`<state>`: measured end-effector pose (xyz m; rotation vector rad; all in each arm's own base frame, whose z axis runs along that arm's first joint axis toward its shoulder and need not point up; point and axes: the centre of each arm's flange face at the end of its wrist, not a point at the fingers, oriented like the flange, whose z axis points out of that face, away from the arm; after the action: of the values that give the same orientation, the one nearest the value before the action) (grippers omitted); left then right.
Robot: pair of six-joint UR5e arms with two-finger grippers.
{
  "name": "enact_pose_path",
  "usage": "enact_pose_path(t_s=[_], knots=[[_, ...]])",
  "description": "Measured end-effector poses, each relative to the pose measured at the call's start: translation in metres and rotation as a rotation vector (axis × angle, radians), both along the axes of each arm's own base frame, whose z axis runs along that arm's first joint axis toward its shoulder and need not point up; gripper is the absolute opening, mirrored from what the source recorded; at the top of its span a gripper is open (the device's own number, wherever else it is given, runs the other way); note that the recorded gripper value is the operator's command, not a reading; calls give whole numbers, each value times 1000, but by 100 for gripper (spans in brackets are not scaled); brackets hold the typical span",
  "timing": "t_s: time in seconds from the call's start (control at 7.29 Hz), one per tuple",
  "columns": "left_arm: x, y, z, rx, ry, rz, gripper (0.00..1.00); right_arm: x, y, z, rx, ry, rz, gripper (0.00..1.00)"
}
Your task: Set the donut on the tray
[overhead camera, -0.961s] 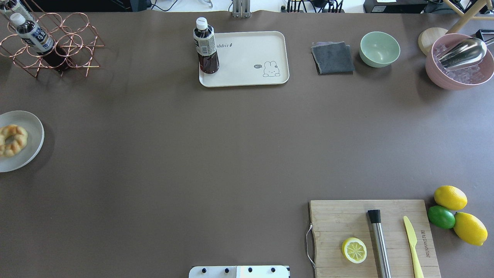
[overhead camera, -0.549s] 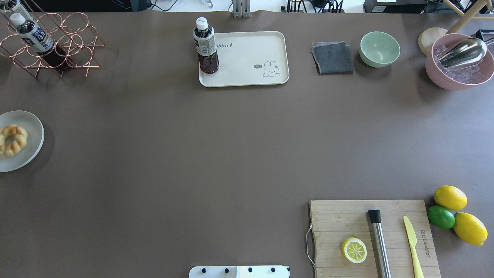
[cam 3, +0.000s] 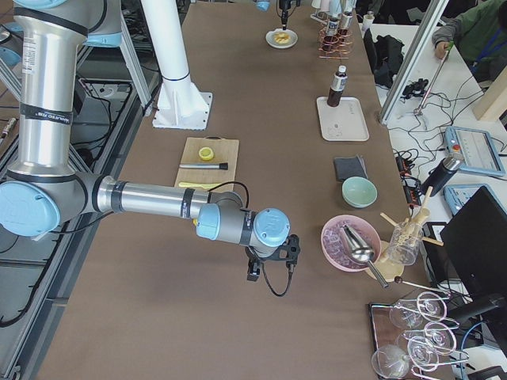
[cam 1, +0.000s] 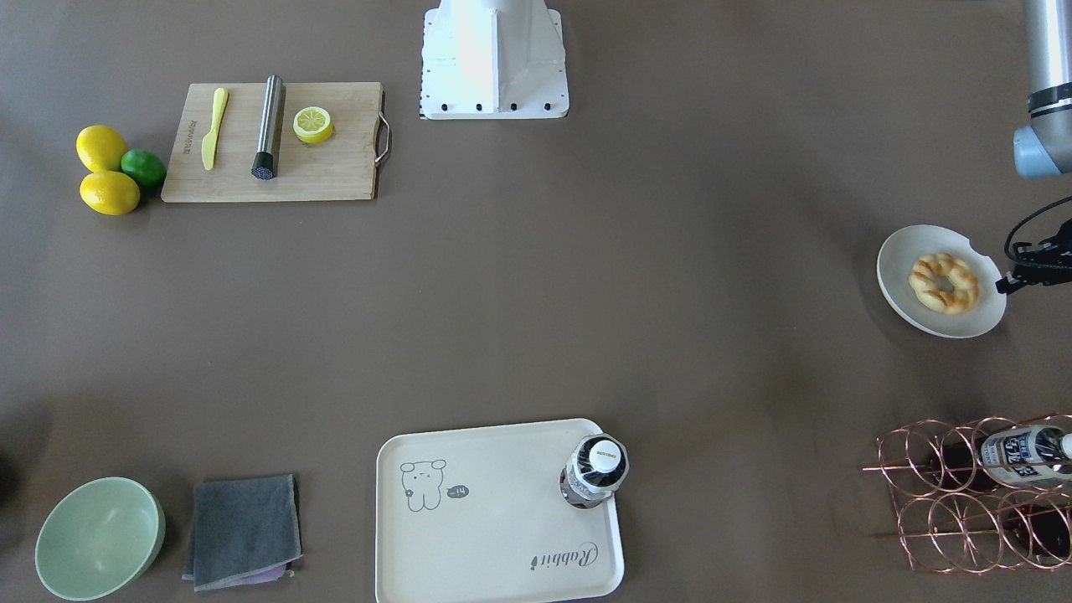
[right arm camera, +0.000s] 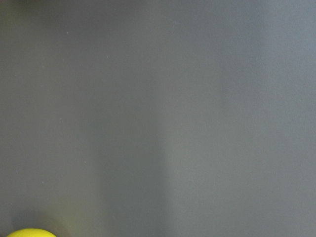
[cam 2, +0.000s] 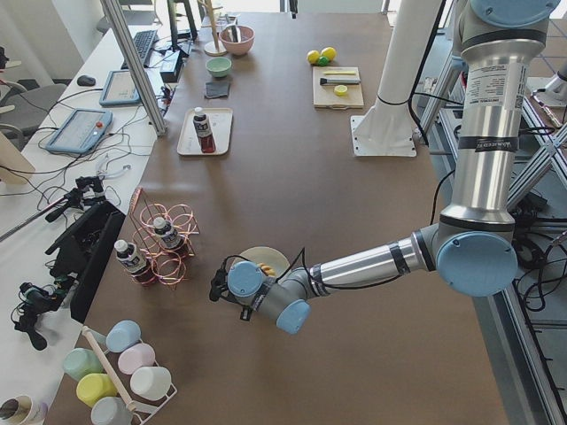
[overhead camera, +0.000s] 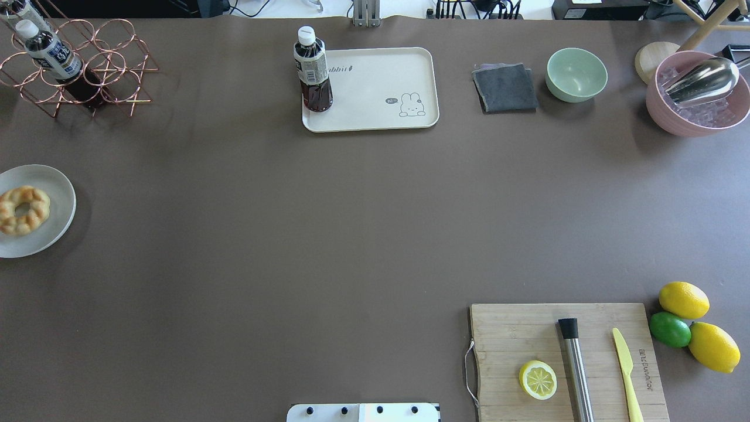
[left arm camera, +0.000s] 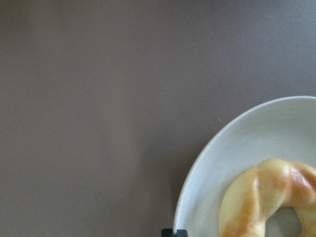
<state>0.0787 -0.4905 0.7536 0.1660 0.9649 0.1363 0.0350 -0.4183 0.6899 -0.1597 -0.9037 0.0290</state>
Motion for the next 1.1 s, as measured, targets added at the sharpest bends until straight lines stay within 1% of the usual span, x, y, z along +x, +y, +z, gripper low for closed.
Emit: enact_pose_path(t_s=[0.27,0.55,0.69,0.82,0.96,1.1], knots=[[4,-8,-31,-25,43,-41,0,0,-2,-2,2,-1,1,100],[9,-20,-85,-64,105,-110,0,-1,-9,-12,23,0,2,100],[17,-24,-116,-87,137,-143,0,0,-14,-26,55,4,1,100],[34,-25,-149,-102,165,-152,0,1,-19,-45,106,28,-4,100],[55,-21,-179,-116,190,-153,0,4,-23,-66,181,75,-9,100],[83,-18,-210,-120,201,-164,0,4,-28,-81,249,106,-13,100]])
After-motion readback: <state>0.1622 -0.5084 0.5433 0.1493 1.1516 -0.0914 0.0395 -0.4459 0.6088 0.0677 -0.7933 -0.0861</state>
